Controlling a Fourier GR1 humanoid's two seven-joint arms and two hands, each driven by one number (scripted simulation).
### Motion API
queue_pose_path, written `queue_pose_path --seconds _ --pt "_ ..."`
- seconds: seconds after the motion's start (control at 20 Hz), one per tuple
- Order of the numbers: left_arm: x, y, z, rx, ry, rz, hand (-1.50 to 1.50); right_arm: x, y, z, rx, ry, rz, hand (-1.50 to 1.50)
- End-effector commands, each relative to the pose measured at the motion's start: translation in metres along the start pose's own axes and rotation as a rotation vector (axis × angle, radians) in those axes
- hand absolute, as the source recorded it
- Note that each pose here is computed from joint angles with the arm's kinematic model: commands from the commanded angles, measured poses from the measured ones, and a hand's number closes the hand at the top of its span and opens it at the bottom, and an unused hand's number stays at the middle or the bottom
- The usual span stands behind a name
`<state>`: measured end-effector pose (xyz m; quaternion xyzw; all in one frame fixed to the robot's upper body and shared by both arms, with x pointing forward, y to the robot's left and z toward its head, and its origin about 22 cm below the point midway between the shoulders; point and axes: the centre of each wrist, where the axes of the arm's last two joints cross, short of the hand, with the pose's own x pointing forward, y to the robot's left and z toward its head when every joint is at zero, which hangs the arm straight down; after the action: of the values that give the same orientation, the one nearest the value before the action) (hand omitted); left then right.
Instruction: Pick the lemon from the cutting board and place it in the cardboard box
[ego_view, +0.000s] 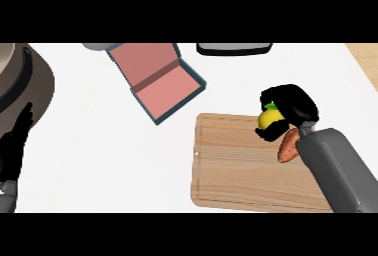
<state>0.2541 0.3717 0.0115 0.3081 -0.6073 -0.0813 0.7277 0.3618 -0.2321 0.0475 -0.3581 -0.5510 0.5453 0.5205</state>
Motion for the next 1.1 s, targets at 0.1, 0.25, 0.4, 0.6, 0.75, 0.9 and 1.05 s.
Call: queue_pose_path --seconds 0.1,0.25,0.4,0.6,0.75,0.9,1.05 --pt "-0.001 -0.011 0.007 -0.007 -0.023 0.001 0.00 0.033 -0.048 0.006 -0.307 0.168 -0.037 1.50" --pt "0.000 -0.006 0.005 -0.016 -0.007 0.006 0.00 0.064 -0.083 0.016 -0.451 0.039 -0.011 1.50" --pt "0.013 -0.001 -0.004 -0.015 -0.027 -0.003 0.00 0.072 -0.095 0.030 -0.466 -0.020 -0.042 1.50" --pt "0.038 -0.009 -0.014 -0.028 -0.052 0.003 0.00 0.135 -0.117 0.015 -0.435 -0.077 -0.092 1.50" --pt "0.014 -0.005 0.001 -0.041 -0.053 0.006 0.00 0.144 -0.121 -0.009 -0.426 -0.091 -0.166 1.50" --pt "0.030 -0.020 -0.006 -0.042 -0.037 -0.013 0.00 0.154 -0.132 -0.019 -0.406 -0.112 -0.250 1.50" --pt "0.006 -0.022 -0.008 -0.068 -0.048 0.002 0.00 0.183 -0.145 -0.036 -0.417 -0.095 -0.326 1.50"
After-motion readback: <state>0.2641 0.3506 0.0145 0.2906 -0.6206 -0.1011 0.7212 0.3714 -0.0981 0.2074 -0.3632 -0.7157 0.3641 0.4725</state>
